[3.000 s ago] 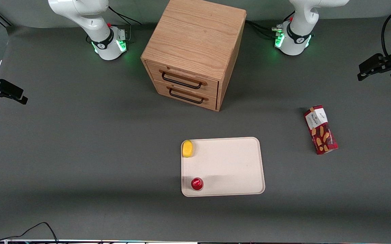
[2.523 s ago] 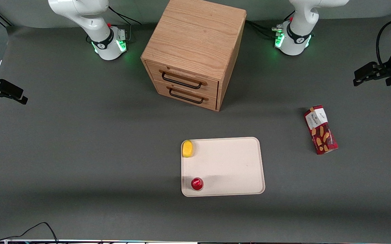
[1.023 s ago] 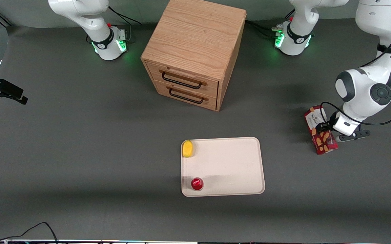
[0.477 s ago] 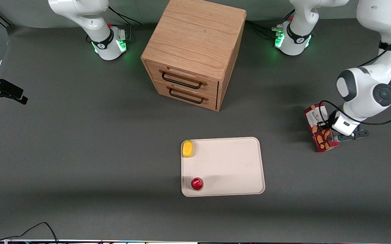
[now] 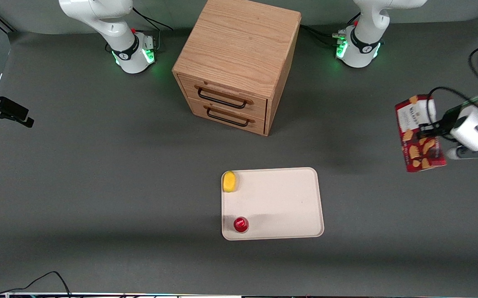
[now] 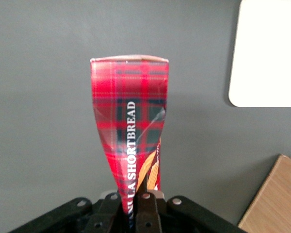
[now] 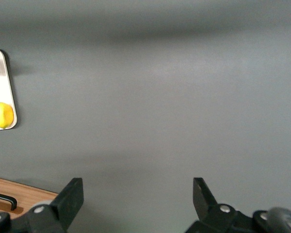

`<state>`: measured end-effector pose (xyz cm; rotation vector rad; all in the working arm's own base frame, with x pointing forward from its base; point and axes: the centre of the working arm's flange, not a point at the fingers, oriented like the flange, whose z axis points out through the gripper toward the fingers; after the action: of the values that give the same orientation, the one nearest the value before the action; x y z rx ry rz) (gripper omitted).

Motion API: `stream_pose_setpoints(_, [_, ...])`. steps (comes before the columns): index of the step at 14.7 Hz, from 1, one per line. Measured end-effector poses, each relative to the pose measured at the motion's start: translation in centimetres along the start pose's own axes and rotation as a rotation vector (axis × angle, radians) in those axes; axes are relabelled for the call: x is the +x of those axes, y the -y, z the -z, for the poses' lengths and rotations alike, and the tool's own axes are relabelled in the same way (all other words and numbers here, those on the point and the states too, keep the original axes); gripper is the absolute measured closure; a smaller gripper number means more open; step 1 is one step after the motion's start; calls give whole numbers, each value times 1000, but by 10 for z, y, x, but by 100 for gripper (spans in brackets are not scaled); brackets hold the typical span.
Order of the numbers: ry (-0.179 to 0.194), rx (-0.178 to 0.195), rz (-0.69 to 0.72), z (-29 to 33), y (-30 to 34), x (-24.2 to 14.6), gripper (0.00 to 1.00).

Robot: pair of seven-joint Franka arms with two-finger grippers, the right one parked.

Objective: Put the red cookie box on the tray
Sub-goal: 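Lift the box and carry it with the left gripper over the tray, then lower the box onto the white tray and open the left gripper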

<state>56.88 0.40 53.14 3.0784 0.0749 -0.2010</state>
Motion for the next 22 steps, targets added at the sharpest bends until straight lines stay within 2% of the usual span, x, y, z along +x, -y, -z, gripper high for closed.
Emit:
stream_pose_setpoints(3, [-4, 21, 18, 33, -40, 7, 93])
stream_pose_setpoints(6, [24, 28, 112, -1, -112, 22, 93])
stream_pose_setpoints(8, [-20, -4, 221, -38, -179, 38, 93])
stream_pose_setpoints(11, [-97, -98, 370, -108, -254, 66, 93])
stream_pose_setpoints(13, [-161, -114, 392, -158, -273, 88, 93])
stream_pose_setpoints(15, [-189, -104, 408, -203, -276, 105, 93])
stream_pose_setpoints(17, [-205, -65, 395, -241, -273, 115, 93])
stream_pose_setpoints(19, [-215, -32, 366, -266, -274, 118, 93])
stream_pose_setpoints(22, [-215, -20, 332, -290, -287, 114, 93])
